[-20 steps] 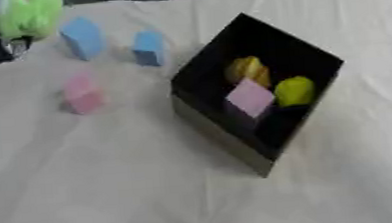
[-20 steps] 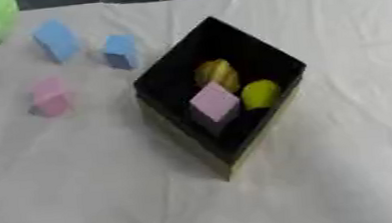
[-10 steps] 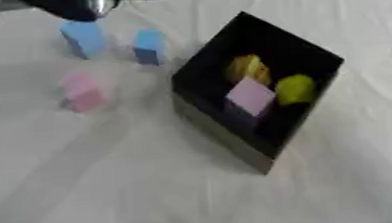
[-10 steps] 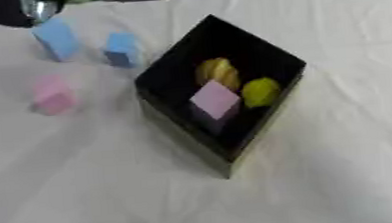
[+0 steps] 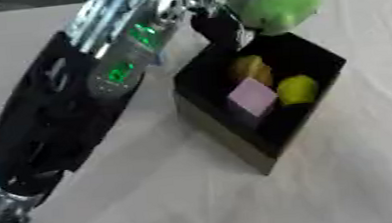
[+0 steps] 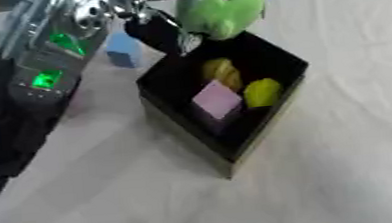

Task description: Pick up objects on the table and place them in the box.

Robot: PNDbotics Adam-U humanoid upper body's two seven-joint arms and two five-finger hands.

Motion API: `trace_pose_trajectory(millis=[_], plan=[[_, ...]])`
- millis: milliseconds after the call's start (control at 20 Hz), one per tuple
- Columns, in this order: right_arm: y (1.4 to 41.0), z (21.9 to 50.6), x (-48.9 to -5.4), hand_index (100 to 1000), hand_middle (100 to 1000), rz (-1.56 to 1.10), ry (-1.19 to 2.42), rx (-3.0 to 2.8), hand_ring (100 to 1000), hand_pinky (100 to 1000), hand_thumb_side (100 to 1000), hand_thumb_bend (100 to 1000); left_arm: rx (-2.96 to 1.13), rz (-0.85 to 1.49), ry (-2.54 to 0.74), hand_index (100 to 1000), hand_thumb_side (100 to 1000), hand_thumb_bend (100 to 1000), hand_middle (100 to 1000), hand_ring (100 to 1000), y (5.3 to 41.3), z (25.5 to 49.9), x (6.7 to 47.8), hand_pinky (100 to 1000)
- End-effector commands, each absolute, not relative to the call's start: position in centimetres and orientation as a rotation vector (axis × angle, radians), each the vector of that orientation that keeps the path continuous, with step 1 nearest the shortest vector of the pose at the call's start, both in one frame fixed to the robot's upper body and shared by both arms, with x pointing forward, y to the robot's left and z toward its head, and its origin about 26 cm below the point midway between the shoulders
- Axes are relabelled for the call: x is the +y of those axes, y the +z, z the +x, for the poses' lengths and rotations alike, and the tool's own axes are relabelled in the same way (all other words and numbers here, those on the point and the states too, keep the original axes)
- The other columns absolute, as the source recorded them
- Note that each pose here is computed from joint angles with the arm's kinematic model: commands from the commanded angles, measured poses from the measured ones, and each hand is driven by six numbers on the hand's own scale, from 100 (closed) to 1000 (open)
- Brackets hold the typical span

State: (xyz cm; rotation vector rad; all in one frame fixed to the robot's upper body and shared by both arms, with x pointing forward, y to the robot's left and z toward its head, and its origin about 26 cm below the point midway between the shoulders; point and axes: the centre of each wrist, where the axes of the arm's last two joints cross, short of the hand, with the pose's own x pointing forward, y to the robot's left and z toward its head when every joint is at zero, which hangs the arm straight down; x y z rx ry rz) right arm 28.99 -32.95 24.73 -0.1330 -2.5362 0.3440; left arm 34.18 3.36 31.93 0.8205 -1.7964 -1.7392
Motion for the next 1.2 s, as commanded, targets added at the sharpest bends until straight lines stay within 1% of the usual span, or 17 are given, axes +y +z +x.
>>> trace_pose_trajectory(millis=[50,400,450,550,650,700,750,800,850,900,950,1000,1050,1100,1200], plan=[[25.8,28.8,-32.9,770,580,-0.133,0.384,-2.56,818,868,549,100,-1.779,0.817,-1.732,590,100,100,555,602,30.6,35.3,1.8,664],[25.8,28.8,-32.8,769,580,-0.125,0.377,-2.559,818,868,551,100,-1.697,0.751,-1.742,599,100,101,560,605,26.9,37.0,0.4,664],[25.7,28.8,-32.8,769,580,-0.125,0.376,-2.558,818,868,551,100,-1.689,0.743,-1.744,603,100,112,563,608,26.6,37.1,0.4,666],[25.7,28.8,-32.8,769,579,-0.126,0.373,-2.556,817,868,551,100,-1.669,0.73,-1.753,638,100,163,589,633,26.1,37.3,0.3,690],[25.6,28.8,-32.9,769,579,-0.128,0.37,-2.554,817,868,551,100,-1.639,0.711,-1.778,706,100,222,645,688,25.6,37.5,0.2,731],[25.6,28.8,-32.9,769,579,-0.129,0.369,-2.553,817,868,552,100,-1.623,0.703,-1.798,849,204,356,764,798,25.5,37.5,0.2,829],[25.5,28.8,-32.9,769,579,-0.13,0.368,-2.551,817,868,552,100,-1.609,0.699,-1.817,905,328,486,831,865,25.5,37.5,0.2,896],[25.5,28.8,-32.9,769,579,-0.13,0.366,-2.55,817,868,552,100,-1.598,0.7,-1.838,927,404,575,859,903,25.6,37.5,0.2,933],[25.4,28.8,-32.9,769,579,-0.13,0.365,-2.549,817,868,552,100,-1.591,0.706,-1.853,931,417,585,863,909,25.7,37.4,0.3,938],[25.4,28.7,-32.9,769,579,-0.13,0.364,-2.547,817,868,552,100,-1.589,0.719,-1.862,962,517,598,900,973,25.9,37.4,0.3,988],[25.4,28.7,-32.9,769,579,-0.131,0.364,-2.546,817,868,552,100,-1.593,0.74,-1.867,966,534,601,904,984,26.2,37.3,0.4,996],[25.4,28.7,-32.9,769,578,-0.132,0.363,-2.544,817,869,552,100,-1.601,0.762,-1.866,973,592,608,912,1000,26.5,37.1,0.5,1000],[25.3,28.7,-32.9,769,578,-0.132,0.362,-2.543,817,869,552,100,-1.614,0.783,-1.862,976,613,610,915,1000,26.9,36.9,0.7,1000],[25.3,28.7,-32.9,769,578,-0.133,0.361,-2.542,817,869,553,100,-1.632,0.802,-1.855,982,656,617,926,1000,27.3,36.6,0.8,1000],[25.2,28.7,-32.9,769,578,-0.133,0.359,-2.538,817,869,553,100,-1.669,0.837,-1.834,982,658,612,928,1000,28.3,36.1,1.1,1000]])
